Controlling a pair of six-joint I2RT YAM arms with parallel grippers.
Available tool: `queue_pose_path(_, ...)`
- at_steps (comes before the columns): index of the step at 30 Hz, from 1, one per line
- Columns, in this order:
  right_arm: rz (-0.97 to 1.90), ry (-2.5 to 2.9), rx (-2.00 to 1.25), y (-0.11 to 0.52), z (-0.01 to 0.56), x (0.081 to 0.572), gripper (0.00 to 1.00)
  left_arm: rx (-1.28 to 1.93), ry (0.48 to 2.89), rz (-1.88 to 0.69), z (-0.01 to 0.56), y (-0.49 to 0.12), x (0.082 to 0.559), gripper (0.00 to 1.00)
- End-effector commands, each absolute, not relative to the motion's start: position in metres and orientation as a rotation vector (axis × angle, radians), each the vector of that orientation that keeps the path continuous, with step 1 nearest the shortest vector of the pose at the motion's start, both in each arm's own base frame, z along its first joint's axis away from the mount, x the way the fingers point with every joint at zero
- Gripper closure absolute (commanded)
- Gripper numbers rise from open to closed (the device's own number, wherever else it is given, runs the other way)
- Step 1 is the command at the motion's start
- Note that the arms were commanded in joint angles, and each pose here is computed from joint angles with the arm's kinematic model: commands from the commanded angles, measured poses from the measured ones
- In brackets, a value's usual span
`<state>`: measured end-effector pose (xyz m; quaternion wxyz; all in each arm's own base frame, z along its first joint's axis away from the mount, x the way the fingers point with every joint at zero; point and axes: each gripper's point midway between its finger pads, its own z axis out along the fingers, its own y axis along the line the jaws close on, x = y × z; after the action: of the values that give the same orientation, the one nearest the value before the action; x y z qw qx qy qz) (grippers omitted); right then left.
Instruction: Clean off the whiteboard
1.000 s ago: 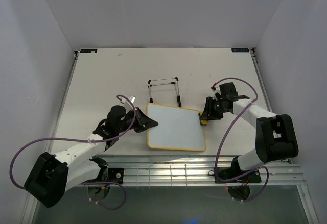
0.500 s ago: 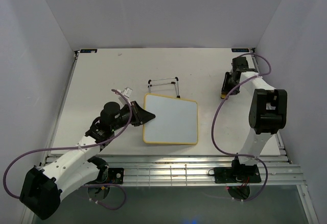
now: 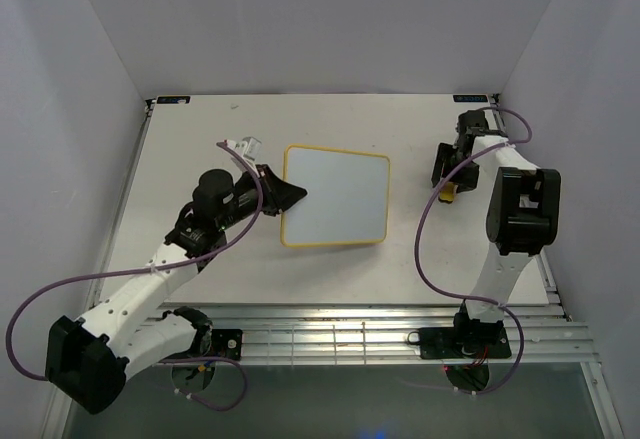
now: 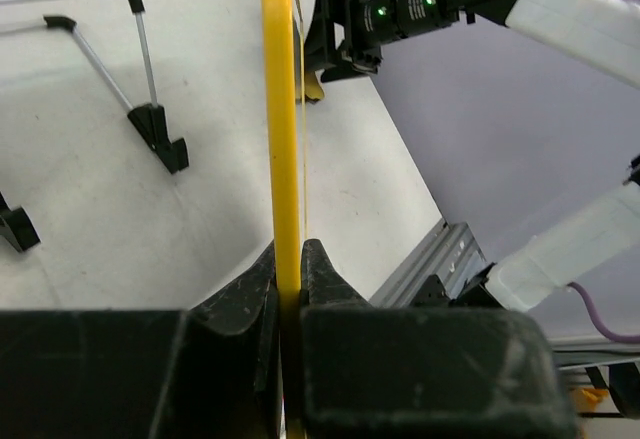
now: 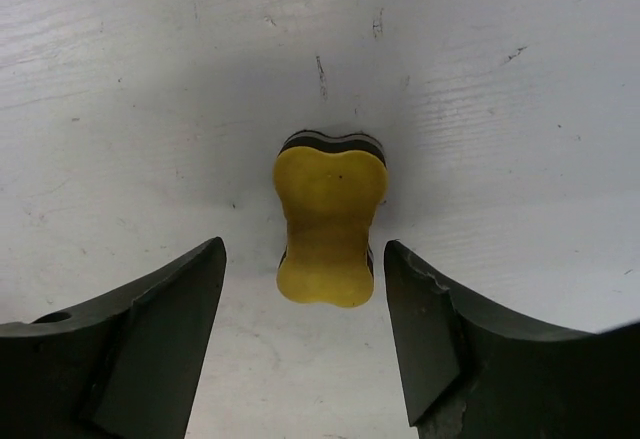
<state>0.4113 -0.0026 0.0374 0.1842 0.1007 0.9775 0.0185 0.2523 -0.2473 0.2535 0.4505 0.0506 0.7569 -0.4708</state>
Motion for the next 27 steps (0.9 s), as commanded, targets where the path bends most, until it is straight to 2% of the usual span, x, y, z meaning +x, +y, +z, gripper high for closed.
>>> queue_pose_path(1,0.069,2.663,0.283,-0.006,0.08,0.418,0.29,0.181,1.66,-1.175,0.322,-0.25,0.274,1.0)
queue_pose_path(5,0.105,2.618,0.291,-0.006,0.102,0.407,0.28,0.221,1.623,-1.204,0.34,-0.247,0.299,1.0)
queue_pose_path(9,0.229,2.526,0.257,0.012,0.13,0.389,0.28,0.284,1.45,-1.211,0.37,-0.228,0.325,1.0)
queue_pose_path(11,0.272,2.477,0.235,0.018,0.142,0.382,0.27,0.339,1.437,-1.201,0.366,-0.23,0.34,1.0)
queue_pose_path(15,0.491,2.283,0.077,0.06,0.189,0.355,0.11,0.5,1.343,-1.187,0.352,-0.235,0.366,1.0)
queue_pose_path(16,0.528,2.272,0.047,0.069,0.185,0.346,0.02,0.528,1.324,-1.215,0.347,-0.237,0.368,1.0)
queue_pose_path(17,0.549,2.211,0.009,0.075,0.202,0.339,0.09,0.561,1.298,-1.23,0.345,-0.237,0.37,1.0)
queue_pose_path(18,0.592,2.176,-0.044,0.089,0.212,0.333,0.1,0.588,1.282,-1.242,0.334,-0.236,0.38,1.0)
queue_pose_path(23,0.623,2.109,-0.141,0.11,0.235,0.314,0.1,0.648,1.193,-1.338,0.324,-0.227,0.396,1.0)
queue_pose_path(27,0.65,2.097,-0.189,0.122,0.242,0.306,0.1,0.661,1.243,-1.372,0.291,-0.222,0.407,1.0)
